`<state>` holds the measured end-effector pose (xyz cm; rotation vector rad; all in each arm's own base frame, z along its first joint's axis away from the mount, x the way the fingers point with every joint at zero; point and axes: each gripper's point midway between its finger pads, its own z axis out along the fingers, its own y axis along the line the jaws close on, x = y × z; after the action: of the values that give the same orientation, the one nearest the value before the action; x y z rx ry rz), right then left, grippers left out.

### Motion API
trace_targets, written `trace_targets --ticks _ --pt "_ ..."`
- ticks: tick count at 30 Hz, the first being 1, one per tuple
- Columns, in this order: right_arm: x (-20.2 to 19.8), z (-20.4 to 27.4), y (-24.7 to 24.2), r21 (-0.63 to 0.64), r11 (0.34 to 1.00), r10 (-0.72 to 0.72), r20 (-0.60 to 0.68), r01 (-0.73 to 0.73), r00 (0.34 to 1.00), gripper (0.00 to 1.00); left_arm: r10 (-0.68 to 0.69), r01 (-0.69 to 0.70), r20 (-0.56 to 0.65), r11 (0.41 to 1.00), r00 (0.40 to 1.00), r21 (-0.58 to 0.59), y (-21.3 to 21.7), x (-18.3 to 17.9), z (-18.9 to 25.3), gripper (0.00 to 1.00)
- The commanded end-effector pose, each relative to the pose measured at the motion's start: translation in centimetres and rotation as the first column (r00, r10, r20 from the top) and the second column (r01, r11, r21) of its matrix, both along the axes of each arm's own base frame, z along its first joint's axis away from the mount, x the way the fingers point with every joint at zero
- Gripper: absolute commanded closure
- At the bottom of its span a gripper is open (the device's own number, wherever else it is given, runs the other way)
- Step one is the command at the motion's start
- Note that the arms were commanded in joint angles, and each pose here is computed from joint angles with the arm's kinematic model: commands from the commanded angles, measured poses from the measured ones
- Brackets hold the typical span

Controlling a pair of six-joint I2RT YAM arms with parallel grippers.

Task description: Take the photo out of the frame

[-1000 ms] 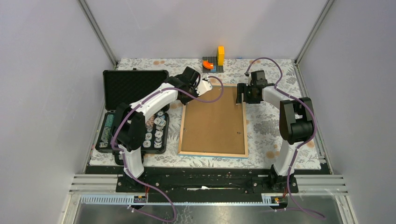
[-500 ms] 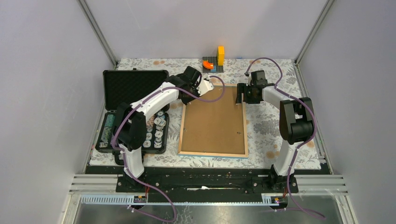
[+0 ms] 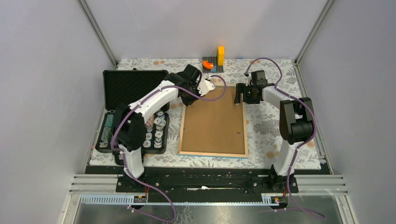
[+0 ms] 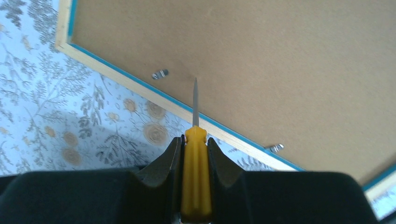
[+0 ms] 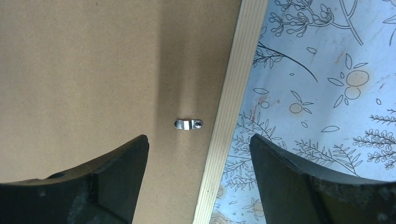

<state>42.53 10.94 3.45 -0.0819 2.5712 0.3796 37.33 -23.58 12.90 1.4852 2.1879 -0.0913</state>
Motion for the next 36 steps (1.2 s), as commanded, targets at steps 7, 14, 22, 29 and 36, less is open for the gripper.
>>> trace_targets --ticks 7,14,22,29,36 --pt "0.1 4.7 1.3 0.061 0.994 0.084 0.087 -0.089 0.993 0.09 -0.086 0.08 -0.075 0.994 0.993 -0.072 2.5 -8.0 4.6 1.0" --pt "-2.4 5.7 1.4 0.071 0.987 0.144 0.054 -0.148 0.988 0.04 -0.103 0.107 -0.133 0.994 0.986 0.024 4.6 -12.4 3.1 1.0" --pt "-5.6 4.5 0.5 0.049 0.992 0.121 -0.025 -0.119 0.992 0.05 -0.049 0.062 -0.133 0.994 0.99 0.094 4.3 -13.6 1.6 1.0" --pt "-7.0 2.9 0.7 0.07 0.989 0.137 -0.067 -0.132 0.988 0.1 -0.055 0.07 -0.136 0.992 0.989 0.108 3.3 -14.6 0.9 1.0" --pt "-7.2 1.3 0.1 0.038 0.992 0.123 -0.107 -0.119 0.987 0.17 -0.043 0.053 -0.112 0.994 0.993 0.092 2.8 -14.2 1.4 1.0"
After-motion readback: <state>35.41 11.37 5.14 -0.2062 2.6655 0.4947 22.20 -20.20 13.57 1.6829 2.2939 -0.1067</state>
